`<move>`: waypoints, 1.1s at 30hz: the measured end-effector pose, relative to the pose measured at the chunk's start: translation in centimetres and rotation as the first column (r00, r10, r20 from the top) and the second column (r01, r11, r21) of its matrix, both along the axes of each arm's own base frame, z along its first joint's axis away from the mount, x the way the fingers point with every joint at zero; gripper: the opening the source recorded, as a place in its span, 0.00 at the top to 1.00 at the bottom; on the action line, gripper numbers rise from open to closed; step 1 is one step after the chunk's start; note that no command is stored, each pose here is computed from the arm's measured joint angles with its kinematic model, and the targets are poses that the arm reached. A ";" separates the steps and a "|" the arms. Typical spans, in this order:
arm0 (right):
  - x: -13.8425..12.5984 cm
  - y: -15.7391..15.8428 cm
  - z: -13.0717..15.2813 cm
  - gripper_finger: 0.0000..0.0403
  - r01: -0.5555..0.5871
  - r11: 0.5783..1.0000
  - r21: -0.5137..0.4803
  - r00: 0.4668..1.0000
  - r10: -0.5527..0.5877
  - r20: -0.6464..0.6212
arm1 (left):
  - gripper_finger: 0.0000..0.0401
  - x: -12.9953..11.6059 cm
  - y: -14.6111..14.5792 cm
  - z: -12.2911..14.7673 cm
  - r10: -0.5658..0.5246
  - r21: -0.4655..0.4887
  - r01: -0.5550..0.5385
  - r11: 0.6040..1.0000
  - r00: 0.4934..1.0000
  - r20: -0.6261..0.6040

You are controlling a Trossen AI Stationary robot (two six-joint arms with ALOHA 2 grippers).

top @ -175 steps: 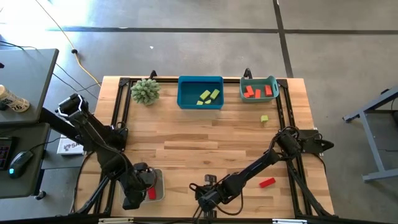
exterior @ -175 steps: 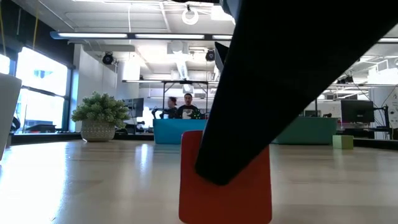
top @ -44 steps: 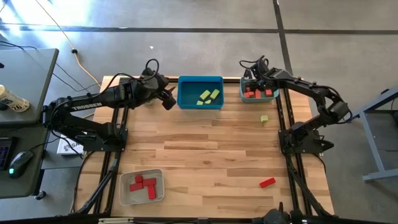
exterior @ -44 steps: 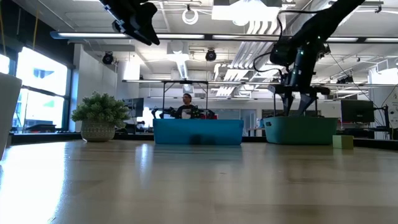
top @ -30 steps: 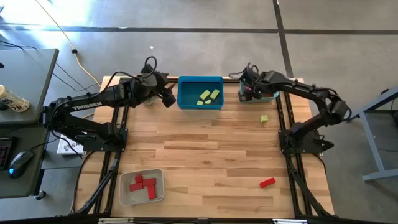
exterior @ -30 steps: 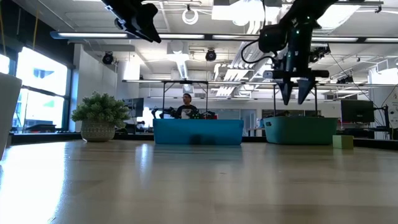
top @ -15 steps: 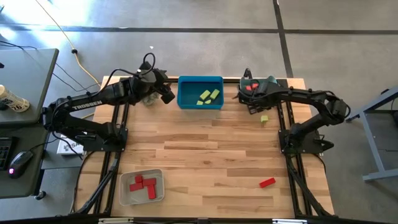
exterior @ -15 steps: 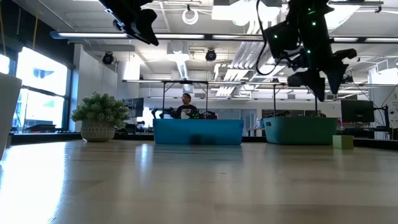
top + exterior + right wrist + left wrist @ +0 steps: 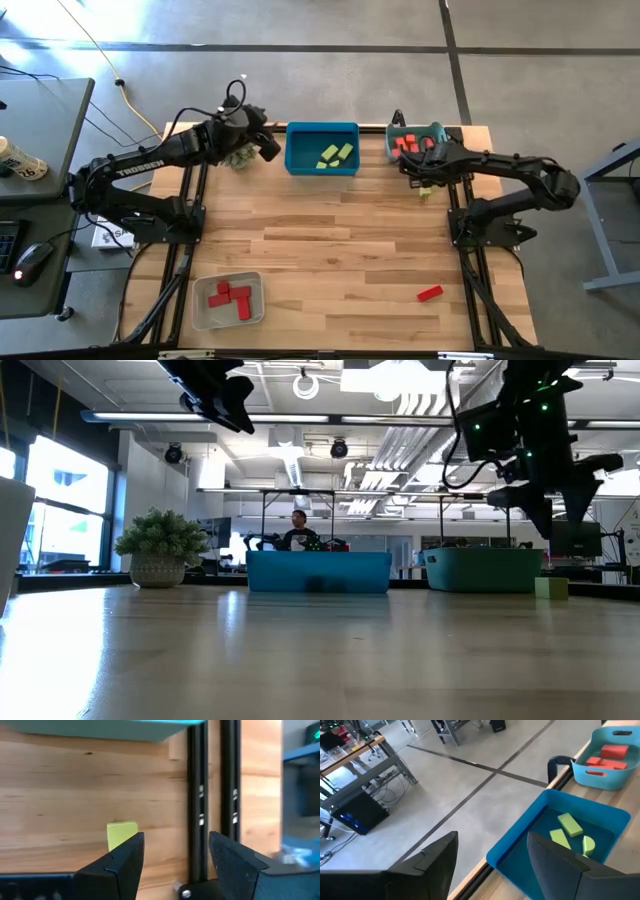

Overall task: Sort & place blocks by color
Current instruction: Put the green block into the blue bin

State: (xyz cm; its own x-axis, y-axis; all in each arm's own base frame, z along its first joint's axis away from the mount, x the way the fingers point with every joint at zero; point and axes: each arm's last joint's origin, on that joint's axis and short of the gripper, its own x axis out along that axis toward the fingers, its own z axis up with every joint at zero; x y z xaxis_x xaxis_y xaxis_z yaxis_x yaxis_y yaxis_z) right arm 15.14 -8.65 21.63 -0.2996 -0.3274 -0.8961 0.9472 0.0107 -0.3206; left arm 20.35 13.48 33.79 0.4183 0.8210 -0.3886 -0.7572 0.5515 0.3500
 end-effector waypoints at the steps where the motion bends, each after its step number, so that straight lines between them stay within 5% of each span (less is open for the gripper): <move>1: -0.2 0.0 -0.1 0.48 0.013 1.000 0.001 1.000 -0.013 0.021 | 0.43 0.0 0.1 0.0 0.003 0.002 -0.003 1.000 1.000 0.006; 11: -0.9 0.1 -2.7 0.47 0.051 0.998 0.032 0.972 -0.057 0.230 | 0.43 -0.2 0.5 0.3 0.022 0.018 -0.022 1.000 0.999 0.033; 33: -0.7 0.1 -5.7 0.42 0.073 0.997 0.037 0.962 -0.080 0.262 | 0.43 -0.2 0.5 0.3 0.022 0.017 -0.022 1.000 0.999 0.032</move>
